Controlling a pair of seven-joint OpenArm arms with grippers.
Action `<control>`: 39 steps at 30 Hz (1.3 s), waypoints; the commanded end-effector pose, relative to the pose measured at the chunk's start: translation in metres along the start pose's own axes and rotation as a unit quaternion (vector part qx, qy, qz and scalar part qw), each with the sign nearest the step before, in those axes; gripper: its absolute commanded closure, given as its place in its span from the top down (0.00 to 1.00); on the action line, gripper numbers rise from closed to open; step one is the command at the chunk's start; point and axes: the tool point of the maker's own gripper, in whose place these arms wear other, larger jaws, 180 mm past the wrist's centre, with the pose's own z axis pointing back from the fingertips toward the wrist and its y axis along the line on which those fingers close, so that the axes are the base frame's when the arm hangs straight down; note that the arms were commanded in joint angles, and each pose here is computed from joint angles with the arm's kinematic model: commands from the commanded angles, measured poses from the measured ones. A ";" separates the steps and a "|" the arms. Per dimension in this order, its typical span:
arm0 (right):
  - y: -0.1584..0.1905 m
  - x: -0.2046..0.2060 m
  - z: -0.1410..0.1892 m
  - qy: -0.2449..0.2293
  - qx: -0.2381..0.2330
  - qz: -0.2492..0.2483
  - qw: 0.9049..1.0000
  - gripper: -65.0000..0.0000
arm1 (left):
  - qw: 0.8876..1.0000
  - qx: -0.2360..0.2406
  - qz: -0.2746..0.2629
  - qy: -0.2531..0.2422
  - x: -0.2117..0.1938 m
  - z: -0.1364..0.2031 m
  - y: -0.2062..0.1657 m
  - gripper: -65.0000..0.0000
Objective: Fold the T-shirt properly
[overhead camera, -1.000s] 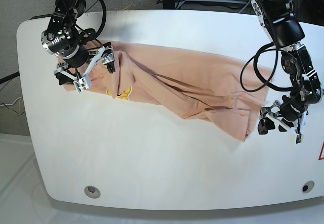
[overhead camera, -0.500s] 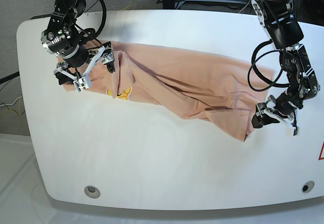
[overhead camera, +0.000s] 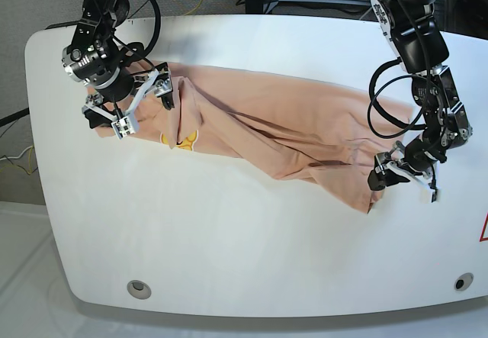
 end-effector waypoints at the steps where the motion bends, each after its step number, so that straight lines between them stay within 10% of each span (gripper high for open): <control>1: -0.003 0.012 0.004 -0.021 -0.003 0.005 1.000 1.00 | 0.999 -0.014 -0.018 -0.030 0.023 -0.001 -0.012 0.70; 39: -0.002 0.006 0.004 -0.015 -0.001 0.004 1.000 1.00 | 0.999 -0.038 -0.019 -0.021 0.011 -0.031 -0.031 0.70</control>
